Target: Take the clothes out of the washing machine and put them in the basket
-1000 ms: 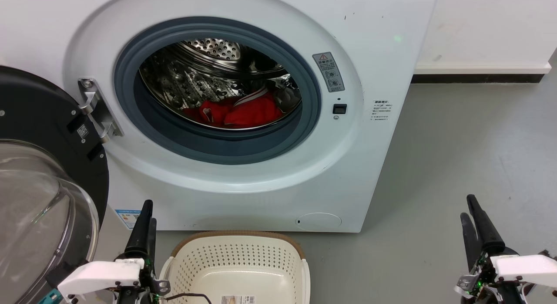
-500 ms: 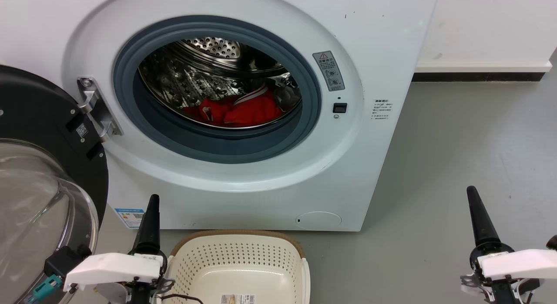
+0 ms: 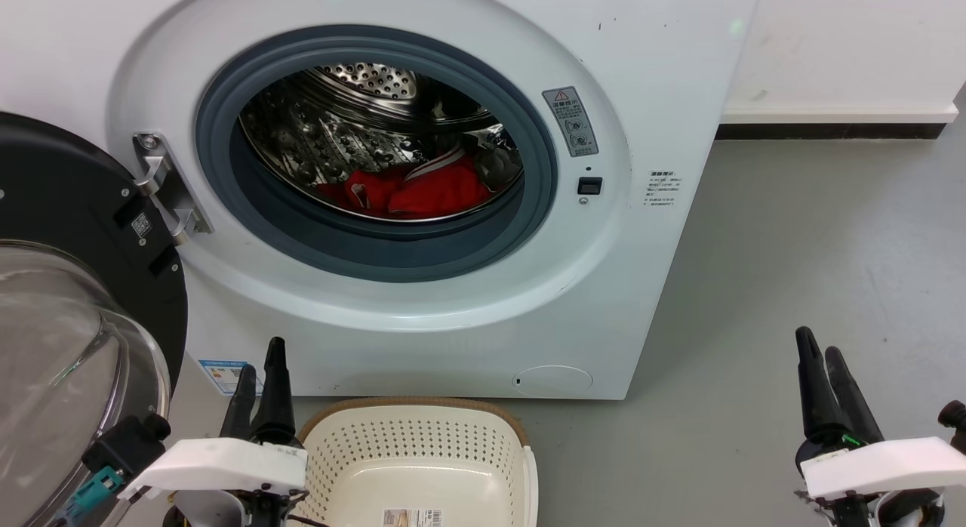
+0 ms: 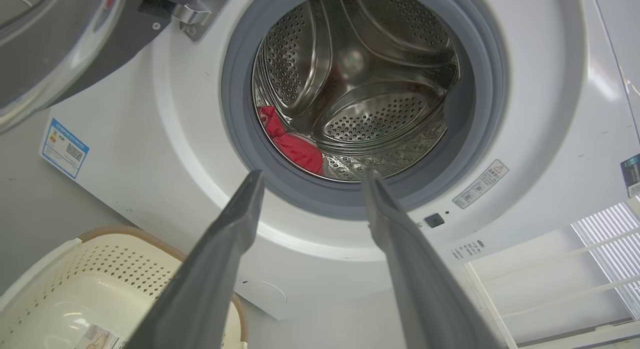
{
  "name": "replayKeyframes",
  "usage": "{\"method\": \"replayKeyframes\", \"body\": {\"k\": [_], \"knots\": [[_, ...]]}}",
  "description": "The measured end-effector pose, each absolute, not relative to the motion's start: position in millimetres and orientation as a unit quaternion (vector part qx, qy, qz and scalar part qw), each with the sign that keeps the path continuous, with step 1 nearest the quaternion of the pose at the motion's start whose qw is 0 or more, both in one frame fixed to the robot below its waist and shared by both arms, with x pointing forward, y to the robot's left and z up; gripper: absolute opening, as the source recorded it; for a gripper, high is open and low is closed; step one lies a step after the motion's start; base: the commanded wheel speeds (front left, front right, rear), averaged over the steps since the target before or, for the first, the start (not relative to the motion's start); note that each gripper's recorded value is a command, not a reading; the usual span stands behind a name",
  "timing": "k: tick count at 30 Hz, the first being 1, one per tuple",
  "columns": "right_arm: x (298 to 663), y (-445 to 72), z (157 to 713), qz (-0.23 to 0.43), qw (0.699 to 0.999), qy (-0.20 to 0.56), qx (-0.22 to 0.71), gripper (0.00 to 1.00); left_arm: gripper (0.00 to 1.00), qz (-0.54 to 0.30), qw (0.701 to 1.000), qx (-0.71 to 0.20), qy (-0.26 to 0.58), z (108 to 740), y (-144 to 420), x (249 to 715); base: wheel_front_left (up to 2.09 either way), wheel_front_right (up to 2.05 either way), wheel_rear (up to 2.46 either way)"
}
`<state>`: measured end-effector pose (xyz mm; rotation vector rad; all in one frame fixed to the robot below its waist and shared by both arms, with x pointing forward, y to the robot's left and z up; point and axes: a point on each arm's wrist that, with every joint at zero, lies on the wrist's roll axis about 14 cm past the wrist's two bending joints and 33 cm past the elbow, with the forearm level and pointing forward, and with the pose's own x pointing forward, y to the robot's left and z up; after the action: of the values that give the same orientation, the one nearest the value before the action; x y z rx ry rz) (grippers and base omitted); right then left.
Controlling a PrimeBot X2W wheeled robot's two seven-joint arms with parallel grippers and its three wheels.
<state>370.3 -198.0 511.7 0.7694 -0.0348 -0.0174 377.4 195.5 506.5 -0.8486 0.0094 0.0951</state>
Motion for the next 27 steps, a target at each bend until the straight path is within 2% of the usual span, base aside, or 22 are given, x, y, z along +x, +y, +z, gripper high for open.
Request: {"method": "replayKeyframes", "body": {"k": [15, 27], "knots": [[367, -194, 525, 0.004, 0.963, -0.041, 0.267, 1.00, 1.00, 0.048, 0.948, -0.315, -0.011, 511, 194, 374, 0.00, 0.00, 0.00], [364, -190, 532, 0.013, 0.980, -0.056, 0.191, 1.00, 1.00, 0.043, 0.967, -0.250, -0.030, 519, 193, 372, 0.00, 0.00, 0.00]]}}
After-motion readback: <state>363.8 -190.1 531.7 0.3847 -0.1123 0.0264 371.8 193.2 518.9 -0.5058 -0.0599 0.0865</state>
